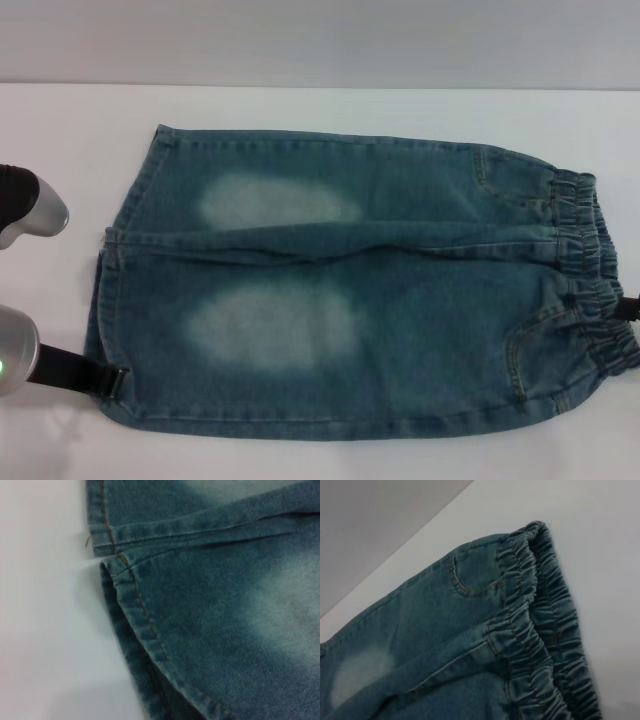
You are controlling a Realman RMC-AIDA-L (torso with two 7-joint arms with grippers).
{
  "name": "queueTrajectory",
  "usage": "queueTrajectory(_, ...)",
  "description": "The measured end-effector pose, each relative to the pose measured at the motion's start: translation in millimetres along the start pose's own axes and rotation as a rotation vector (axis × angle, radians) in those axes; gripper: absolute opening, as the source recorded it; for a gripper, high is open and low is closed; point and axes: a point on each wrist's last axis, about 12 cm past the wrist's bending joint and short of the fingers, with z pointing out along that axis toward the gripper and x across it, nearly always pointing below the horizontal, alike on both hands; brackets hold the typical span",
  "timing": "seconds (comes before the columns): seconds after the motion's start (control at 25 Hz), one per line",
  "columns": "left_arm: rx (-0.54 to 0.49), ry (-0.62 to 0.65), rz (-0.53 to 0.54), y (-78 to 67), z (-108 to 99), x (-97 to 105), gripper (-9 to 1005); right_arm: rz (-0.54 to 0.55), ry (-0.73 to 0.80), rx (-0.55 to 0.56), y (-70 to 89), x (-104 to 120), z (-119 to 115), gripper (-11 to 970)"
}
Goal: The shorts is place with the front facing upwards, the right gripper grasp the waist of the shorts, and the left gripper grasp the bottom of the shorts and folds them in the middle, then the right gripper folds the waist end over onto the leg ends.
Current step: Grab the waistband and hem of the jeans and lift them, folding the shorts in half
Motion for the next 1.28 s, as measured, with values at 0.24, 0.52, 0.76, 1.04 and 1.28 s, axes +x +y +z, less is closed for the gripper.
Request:
queueTrajectory(0.24, -0.006, 0.001, 0.003, 0.6, 0.3, 0.1, 39, 0.006, 0.003, -0.01, 0.4, 0.8, 1.6, 802)
queueTrajectory(0.52, -0.007, 0.002, 0.006, 0.5, 0.6, 0.3, 39, -0.001, 0.016, -0.013, 2.5, 2.1, 5.7, 783)
queueTrajectory(0.76, -0.007, 0.004, 0.006, 0.6, 0.9, 0.5, 39, 0.005, 0.022, -0.015, 1.8, 2.6, 9.7, 755)
queueTrajectory(1.04, -0.006, 0.001, 0.011, 0.1, 1.0, -0.5, 40, 0.004, 0.021, -0.014, 1.8, 1.8, 10.1, 723)
queueTrajectory(1.28, -0.006, -0.003, 0.016, -0.6, 0.8, -2.7, 40, -0.02, 0.025, -0.019, 4.4, 0.3, 11.0, 695)
